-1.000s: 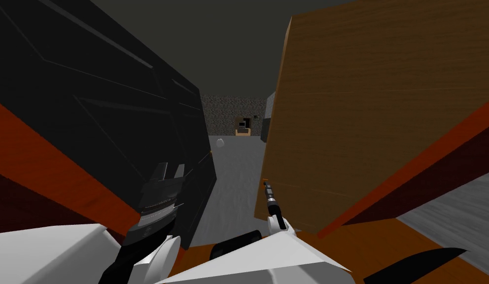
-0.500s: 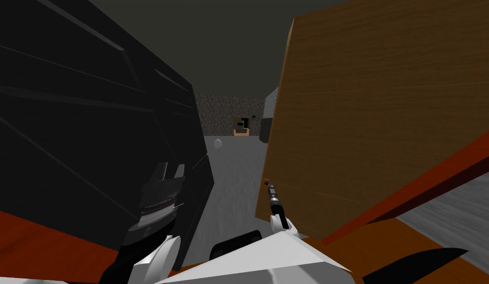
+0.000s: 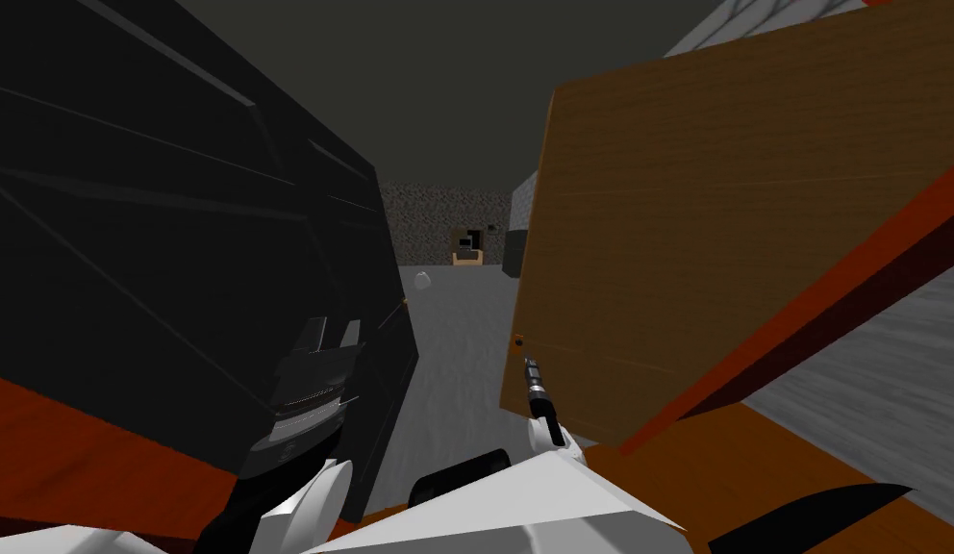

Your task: Push the door open

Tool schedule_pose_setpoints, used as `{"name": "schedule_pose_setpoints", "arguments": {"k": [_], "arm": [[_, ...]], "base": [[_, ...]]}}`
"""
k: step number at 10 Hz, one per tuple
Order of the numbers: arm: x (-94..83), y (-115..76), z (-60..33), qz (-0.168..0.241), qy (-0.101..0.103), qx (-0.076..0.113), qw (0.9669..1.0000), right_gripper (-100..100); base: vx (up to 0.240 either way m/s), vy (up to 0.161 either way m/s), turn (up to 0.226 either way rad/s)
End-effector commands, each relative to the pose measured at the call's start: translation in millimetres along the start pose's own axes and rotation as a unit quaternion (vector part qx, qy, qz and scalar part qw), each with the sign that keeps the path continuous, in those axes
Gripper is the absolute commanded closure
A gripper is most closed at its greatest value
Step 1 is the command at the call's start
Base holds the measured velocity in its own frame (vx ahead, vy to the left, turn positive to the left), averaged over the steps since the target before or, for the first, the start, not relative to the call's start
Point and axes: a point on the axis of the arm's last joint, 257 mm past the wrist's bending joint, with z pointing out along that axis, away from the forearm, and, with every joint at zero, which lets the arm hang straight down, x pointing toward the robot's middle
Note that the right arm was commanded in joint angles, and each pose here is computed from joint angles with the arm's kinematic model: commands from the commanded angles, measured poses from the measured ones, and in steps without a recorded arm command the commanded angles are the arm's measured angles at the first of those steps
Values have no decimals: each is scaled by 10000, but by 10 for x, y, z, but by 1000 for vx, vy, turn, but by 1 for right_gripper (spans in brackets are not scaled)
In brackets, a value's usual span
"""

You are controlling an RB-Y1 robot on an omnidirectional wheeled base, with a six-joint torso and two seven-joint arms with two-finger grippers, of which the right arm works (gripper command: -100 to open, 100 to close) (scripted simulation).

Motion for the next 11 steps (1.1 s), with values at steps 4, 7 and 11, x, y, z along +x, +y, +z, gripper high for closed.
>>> {"name": "schedule_pose_setpoints", "arguments": {"k": [4, 7, 11], "arm": [[56, -14, -17, 168, -77, 31, 9998, -100], [-33, -3, -14, 117, -121, 0, 9999, -100], [-89, -3, -34, 111, -181, -27, 9998, -100]], "base": [[-164, 148, -54], [129, -61, 24], [201, -54, 28]]}}
